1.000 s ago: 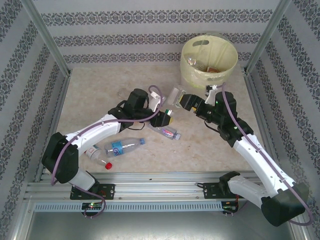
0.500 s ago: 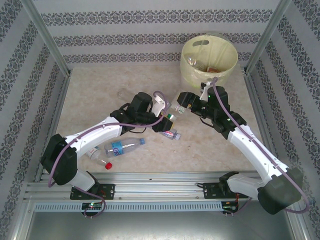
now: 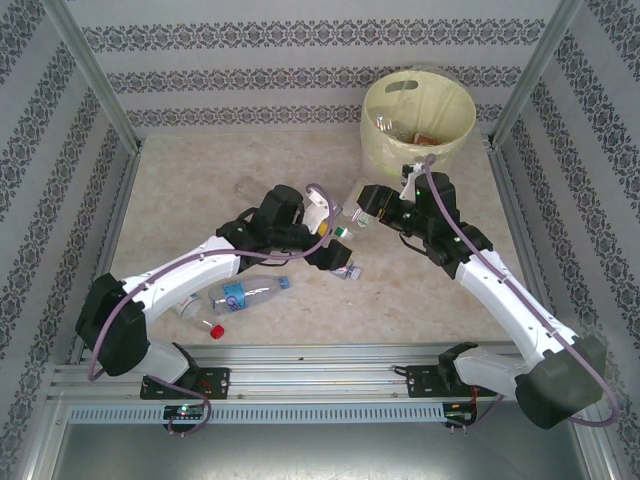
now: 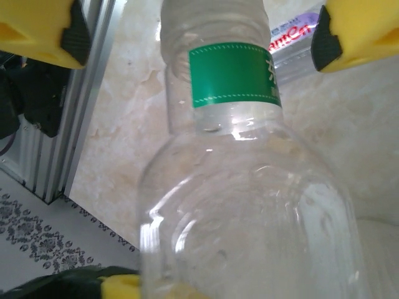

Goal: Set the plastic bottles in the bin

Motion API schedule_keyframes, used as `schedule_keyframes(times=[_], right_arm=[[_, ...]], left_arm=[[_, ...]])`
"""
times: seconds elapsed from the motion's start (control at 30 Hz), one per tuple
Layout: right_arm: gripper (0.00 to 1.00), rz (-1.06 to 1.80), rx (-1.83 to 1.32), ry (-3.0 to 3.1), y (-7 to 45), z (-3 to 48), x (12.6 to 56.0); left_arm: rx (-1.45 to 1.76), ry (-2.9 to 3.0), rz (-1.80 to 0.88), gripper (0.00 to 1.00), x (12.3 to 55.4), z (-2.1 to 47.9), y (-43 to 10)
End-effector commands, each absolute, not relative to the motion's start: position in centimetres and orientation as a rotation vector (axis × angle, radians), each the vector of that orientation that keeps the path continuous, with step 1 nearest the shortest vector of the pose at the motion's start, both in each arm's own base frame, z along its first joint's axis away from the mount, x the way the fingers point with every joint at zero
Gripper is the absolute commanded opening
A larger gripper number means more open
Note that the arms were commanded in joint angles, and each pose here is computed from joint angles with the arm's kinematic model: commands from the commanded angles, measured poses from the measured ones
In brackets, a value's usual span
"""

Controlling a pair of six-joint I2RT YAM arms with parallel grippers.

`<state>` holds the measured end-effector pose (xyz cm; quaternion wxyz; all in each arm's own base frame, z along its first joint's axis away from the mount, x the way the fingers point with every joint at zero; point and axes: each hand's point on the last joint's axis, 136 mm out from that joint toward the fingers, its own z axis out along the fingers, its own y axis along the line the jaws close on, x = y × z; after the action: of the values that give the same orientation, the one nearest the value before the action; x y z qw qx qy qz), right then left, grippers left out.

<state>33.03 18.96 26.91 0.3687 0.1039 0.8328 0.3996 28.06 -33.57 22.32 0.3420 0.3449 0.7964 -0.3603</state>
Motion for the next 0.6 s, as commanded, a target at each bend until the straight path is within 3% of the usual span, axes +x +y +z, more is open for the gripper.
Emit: schedule_keyframes(times=[0.0,0.57], right_arm=[[0.57,1.011,0.221,2.059,18.7,29.7,32.8],[0.58,0.557,-0.042,1.885,13.1,39.7,32.0]], left_arm=[[0.911,1.97,-0.938,1.0,27.4,24.8,-33.7],[0.638,1.55,-0.832,1.0,27.6,31.4,-28.9]])
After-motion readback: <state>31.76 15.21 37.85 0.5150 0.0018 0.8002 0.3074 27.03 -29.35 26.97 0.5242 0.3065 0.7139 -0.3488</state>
